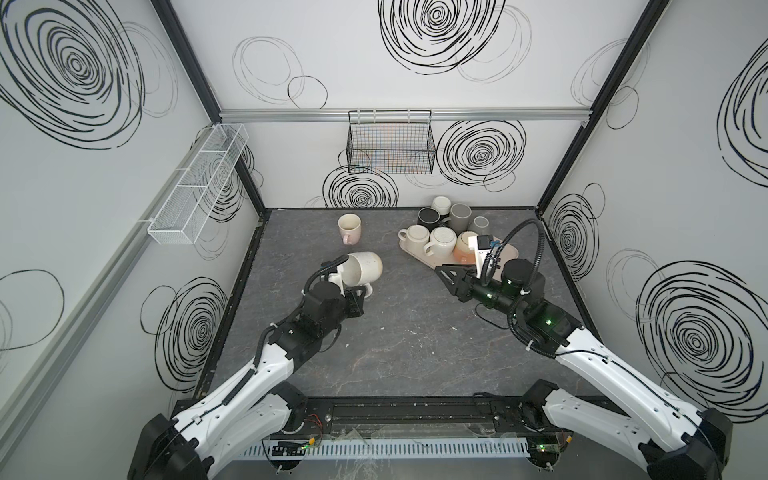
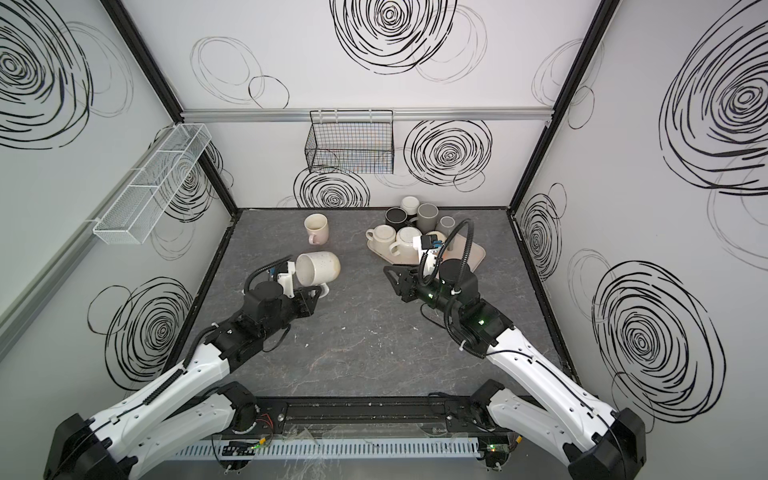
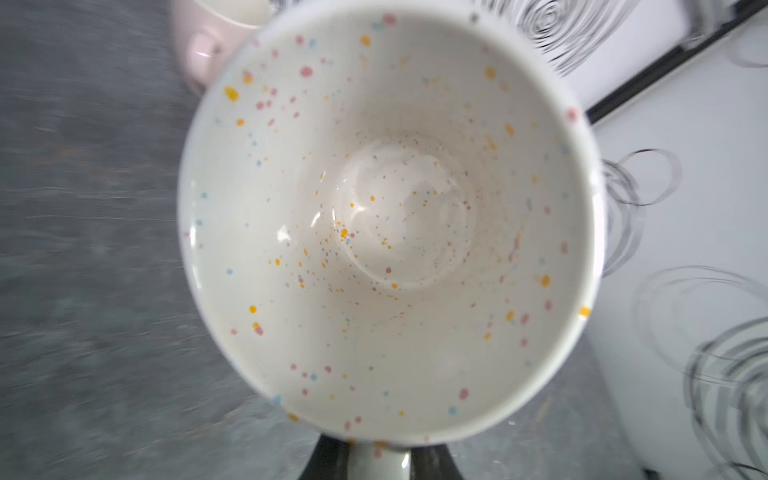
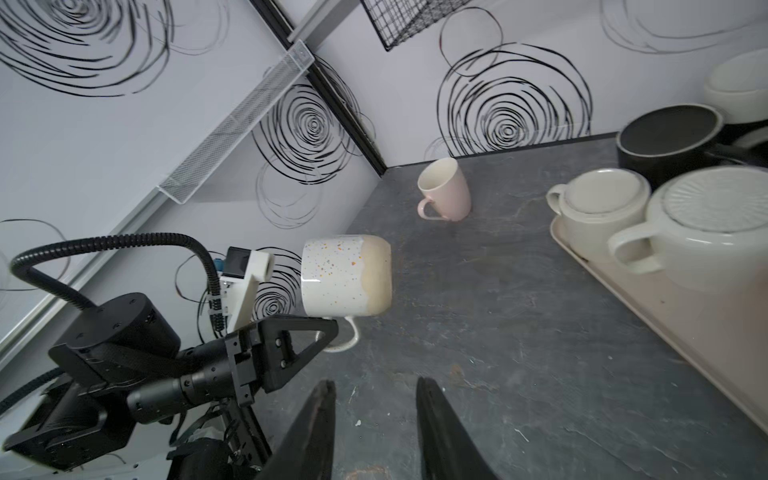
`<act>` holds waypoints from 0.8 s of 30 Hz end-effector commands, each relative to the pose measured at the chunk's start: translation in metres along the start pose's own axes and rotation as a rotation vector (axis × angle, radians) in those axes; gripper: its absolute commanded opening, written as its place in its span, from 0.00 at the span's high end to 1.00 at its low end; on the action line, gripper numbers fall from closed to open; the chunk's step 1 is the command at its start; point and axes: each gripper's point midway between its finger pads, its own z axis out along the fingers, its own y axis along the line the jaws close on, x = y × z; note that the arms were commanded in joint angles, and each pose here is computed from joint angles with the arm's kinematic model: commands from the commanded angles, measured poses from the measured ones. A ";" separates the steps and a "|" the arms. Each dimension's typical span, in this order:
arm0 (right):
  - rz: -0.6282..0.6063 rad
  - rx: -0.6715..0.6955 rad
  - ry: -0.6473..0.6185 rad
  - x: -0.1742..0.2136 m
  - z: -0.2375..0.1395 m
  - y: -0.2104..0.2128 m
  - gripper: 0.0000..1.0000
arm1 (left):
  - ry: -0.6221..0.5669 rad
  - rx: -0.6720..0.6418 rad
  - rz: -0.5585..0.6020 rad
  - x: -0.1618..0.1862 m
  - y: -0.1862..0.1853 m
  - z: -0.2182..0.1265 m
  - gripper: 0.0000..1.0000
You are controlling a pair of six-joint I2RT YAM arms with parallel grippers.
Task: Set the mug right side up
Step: 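Carry the speckled cream mug upright with the left gripper beside the pink mug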
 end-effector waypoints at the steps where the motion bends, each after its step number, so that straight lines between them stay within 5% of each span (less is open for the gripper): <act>1: 0.000 0.224 0.038 0.013 -0.011 -0.040 0.63 | -0.069 -0.100 0.138 -0.041 0.006 -0.021 1.00; 8: -0.013 0.329 0.128 0.028 -0.009 -0.059 0.63 | 0.074 -0.296 0.300 -0.042 0.039 -0.015 1.00; 24: -0.024 0.423 0.195 0.043 -0.013 -0.077 0.62 | 0.221 -0.438 0.435 -0.054 0.057 0.064 1.00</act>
